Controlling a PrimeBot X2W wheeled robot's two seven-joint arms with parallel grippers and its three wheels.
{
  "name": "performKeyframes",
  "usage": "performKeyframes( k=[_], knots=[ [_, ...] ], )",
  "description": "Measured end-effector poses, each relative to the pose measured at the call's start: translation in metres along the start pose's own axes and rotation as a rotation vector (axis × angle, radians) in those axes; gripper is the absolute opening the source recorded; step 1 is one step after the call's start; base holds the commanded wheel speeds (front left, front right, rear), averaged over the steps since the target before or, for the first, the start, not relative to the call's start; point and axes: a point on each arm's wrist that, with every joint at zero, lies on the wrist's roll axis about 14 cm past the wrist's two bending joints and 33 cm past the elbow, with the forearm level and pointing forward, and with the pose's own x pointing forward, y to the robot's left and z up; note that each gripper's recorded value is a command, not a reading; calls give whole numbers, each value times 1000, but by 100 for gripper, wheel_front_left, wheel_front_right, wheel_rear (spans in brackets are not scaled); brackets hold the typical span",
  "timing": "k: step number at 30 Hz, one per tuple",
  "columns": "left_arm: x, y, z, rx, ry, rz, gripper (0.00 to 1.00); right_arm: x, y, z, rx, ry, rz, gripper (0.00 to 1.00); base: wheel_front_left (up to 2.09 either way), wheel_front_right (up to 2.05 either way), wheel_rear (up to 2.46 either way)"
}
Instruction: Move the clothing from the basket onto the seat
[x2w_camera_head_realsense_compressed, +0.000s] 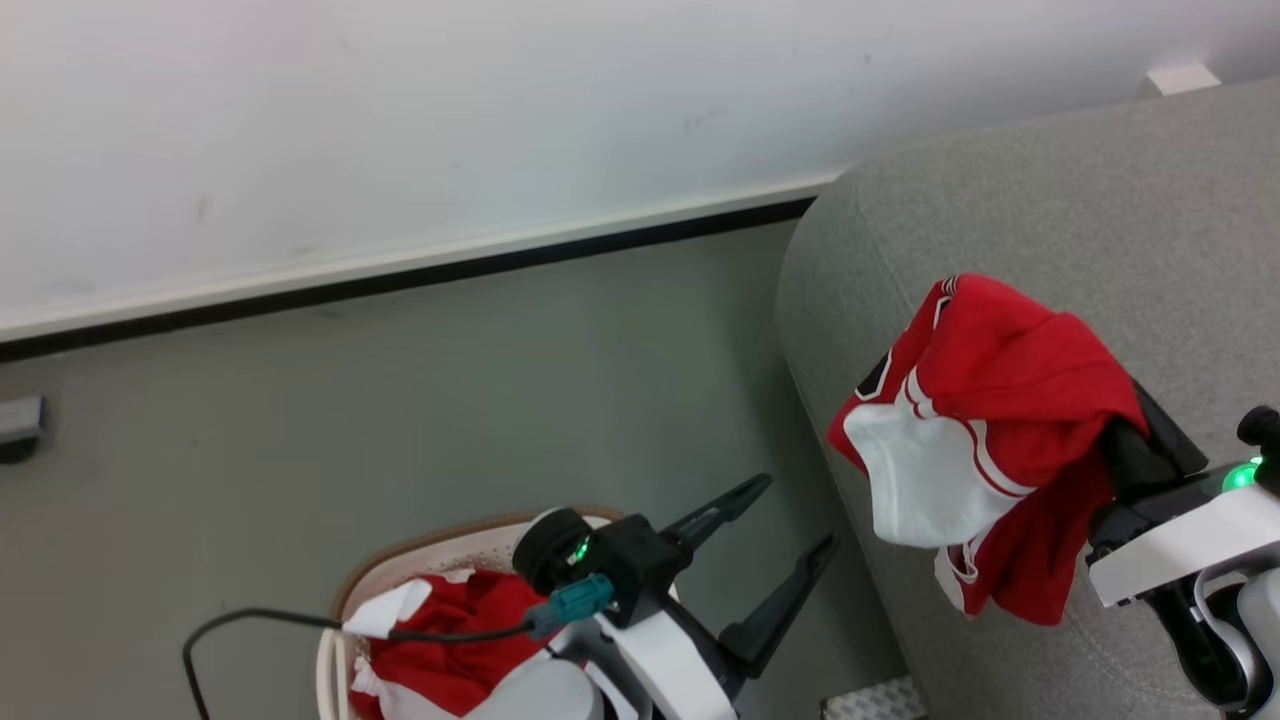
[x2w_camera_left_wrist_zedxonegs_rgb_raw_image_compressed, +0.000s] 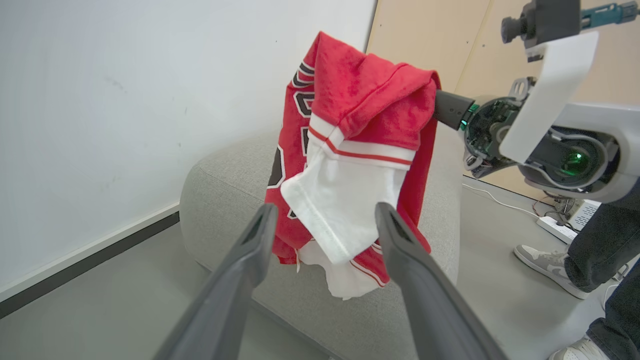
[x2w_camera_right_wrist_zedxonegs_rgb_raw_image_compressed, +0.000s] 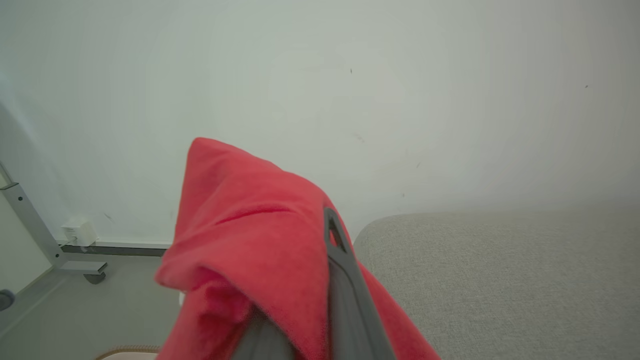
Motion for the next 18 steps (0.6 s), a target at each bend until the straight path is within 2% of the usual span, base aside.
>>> performKeyframes(
  k=[5,8,18],
  knots=[
    [12,10,-3,7,-2,-26,100,11,-11,1,3,-4,-38,0,0,0,0],
    [20,26,-4,4,-9,-21,100,35,-21,13,-1,-45,-70,0,0,0,0],
    [37,92,-30,-5,-19,18,100,145,-94,91,-277,-183,-229,0,0,0,0]
  ],
)
